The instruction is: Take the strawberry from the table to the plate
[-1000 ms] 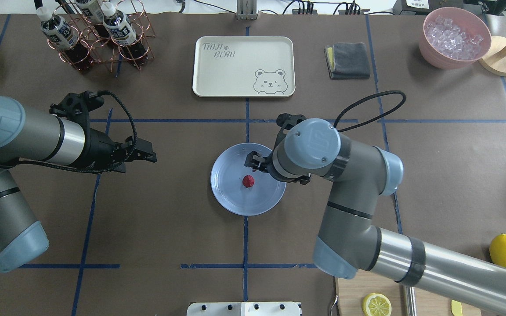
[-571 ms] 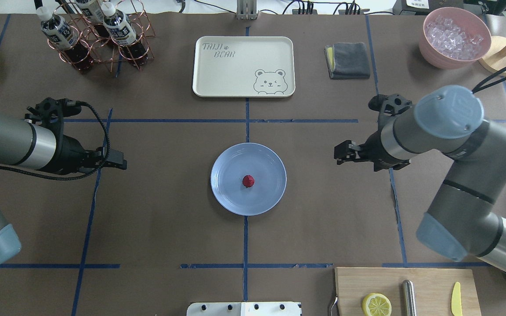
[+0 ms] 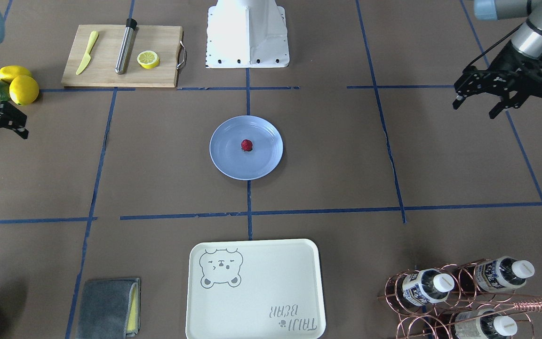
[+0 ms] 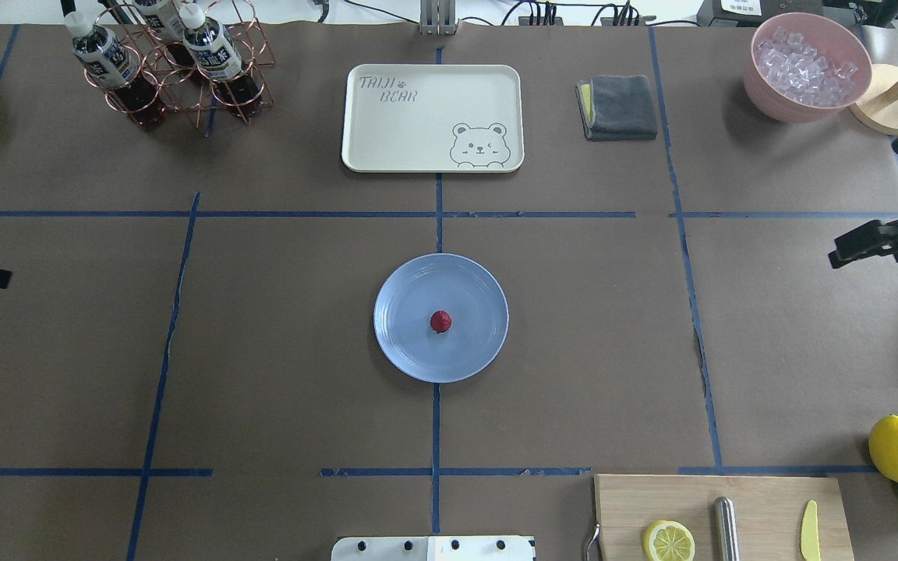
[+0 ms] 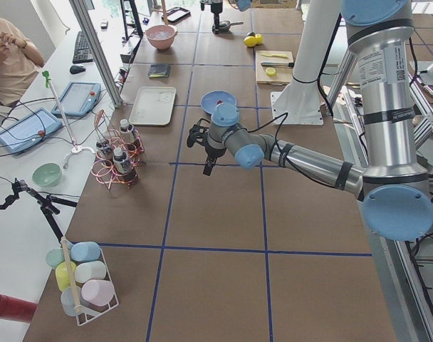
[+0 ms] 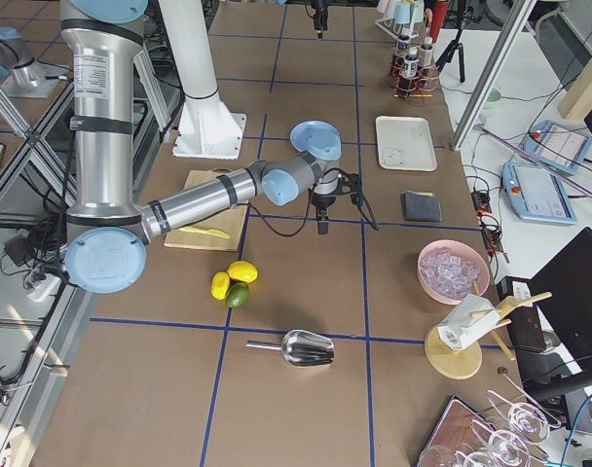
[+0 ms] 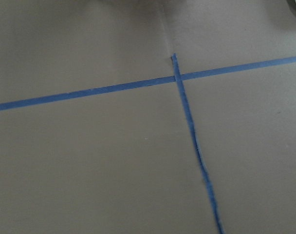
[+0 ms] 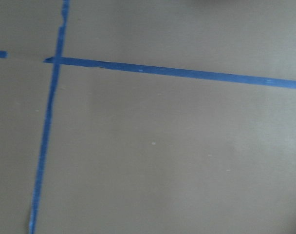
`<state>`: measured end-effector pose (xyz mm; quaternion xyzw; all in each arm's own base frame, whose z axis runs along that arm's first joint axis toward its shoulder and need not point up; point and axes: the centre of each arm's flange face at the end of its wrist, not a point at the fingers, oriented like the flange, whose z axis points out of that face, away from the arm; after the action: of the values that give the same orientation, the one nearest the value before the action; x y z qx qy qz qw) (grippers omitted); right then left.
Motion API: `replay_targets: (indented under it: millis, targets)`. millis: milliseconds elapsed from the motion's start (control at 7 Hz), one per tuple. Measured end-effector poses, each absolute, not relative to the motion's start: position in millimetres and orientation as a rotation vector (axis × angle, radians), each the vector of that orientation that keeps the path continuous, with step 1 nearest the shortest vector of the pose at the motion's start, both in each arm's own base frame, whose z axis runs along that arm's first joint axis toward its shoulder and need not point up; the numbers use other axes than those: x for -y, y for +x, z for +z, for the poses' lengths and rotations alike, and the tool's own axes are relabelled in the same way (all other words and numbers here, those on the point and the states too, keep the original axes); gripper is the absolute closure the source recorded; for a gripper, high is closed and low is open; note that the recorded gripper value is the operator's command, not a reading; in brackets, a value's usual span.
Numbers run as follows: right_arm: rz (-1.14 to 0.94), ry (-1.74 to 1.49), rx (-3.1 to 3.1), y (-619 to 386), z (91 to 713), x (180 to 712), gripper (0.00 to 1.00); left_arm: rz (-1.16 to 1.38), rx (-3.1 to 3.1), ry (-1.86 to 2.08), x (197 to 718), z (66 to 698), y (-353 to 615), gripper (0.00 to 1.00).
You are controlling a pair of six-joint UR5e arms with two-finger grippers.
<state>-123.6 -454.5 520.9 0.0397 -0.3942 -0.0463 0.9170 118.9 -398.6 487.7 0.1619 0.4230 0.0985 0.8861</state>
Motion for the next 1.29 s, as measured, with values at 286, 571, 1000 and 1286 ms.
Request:
replay_targets:
  millis: [286,571,1000,1286]
  targets:
    - [-0.130,0.105,0.822,-35,592,457,0.00,0.300,-0.791,0.399,382,554,24,0.00]
    - [-0.164,0.100,0.810,15,636,451,0.00,0.282,-0.789,0.331,372,607,-36,0.00]
    - [-0.208,0.066,0.814,40,635,456,0.00,0.044,-0.815,0.138,385,606,-57,0.00]
    - [-0.202,0.057,0.818,41,635,456,0.00,0.022,-0.819,0.120,386,605,-55,0.00]
